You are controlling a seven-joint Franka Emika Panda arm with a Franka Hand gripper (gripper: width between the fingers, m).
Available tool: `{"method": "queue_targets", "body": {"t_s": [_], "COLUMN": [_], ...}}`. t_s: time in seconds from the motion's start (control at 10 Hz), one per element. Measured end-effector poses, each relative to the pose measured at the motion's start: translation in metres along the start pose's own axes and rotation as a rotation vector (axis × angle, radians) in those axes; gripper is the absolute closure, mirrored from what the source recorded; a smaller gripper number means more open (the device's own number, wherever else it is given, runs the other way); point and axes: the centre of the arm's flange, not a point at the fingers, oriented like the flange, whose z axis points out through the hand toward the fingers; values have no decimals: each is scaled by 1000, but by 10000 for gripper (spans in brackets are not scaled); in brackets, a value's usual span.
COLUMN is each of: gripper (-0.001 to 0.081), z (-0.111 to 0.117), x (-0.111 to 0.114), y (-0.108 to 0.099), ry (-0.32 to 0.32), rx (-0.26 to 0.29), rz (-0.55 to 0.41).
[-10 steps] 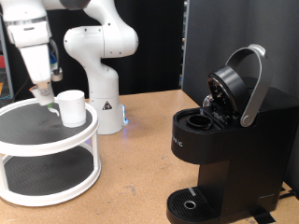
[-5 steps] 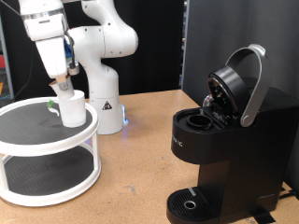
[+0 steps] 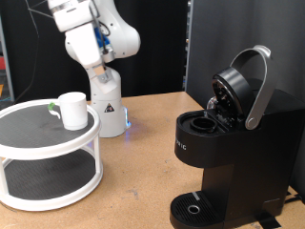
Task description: Make a cup of coffee with the keurig machine
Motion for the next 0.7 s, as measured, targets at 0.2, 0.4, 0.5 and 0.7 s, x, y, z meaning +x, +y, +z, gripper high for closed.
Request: {"method": "queue_targets", "body": {"t_s": [0.2, 0.4, 0.5, 0.7], "gripper": [380, 380, 380, 380], "z": [1, 2, 1, 0], "x": [6, 13, 25, 52], "y": [-3, -7, -12, -18], "ry": [-3, 34, 50, 58], "rx": [-10, 21, 34, 48], "rz": [16, 0, -13, -40]}}
